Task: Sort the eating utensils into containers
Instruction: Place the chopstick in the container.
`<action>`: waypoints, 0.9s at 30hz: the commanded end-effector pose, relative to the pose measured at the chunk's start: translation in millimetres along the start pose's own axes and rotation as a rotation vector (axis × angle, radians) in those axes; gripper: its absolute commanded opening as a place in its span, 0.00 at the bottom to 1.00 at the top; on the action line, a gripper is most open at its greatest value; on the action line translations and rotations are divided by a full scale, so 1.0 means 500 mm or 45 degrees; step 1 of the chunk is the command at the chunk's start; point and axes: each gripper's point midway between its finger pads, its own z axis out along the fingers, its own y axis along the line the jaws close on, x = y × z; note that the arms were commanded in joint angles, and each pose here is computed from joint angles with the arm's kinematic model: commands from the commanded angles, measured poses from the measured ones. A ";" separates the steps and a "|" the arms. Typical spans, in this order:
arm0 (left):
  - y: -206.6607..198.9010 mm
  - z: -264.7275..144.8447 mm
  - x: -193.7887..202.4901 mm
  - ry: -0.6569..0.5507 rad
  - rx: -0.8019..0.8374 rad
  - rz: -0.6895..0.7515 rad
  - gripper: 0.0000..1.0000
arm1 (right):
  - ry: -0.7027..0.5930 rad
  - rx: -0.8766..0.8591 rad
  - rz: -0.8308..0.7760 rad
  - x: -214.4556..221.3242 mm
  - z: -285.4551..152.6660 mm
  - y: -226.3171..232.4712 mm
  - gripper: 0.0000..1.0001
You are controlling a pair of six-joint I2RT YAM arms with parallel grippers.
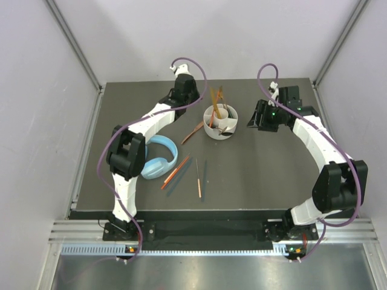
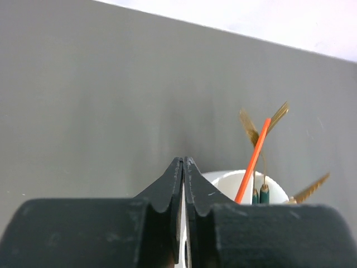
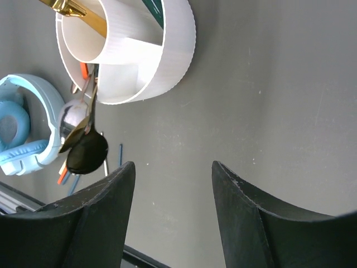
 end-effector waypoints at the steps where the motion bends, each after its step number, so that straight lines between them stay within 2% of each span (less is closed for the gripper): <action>1: -0.044 -0.022 -0.018 0.027 0.114 0.044 0.10 | -0.114 -0.019 -0.061 -0.057 -0.024 0.025 0.58; 8: -0.044 -0.059 0.073 0.200 0.207 0.037 0.17 | -0.138 -0.023 -0.064 -0.089 -0.009 0.032 0.58; 12: -0.045 -0.069 0.121 0.297 0.229 0.078 0.27 | -0.129 -0.024 -0.057 -0.090 -0.002 0.032 0.58; 15: -0.056 -0.075 0.122 0.312 0.266 0.092 0.36 | -0.117 -0.030 -0.044 -0.085 0.004 0.032 0.58; 19: -0.062 -0.084 0.118 0.320 0.278 0.100 0.41 | -0.099 -0.036 -0.042 -0.080 0.016 0.032 0.58; 27: -0.041 -0.108 0.125 0.352 0.239 0.140 0.41 | -0.064 -0.018 -0.036 -0.070 0.042 0.023 0.58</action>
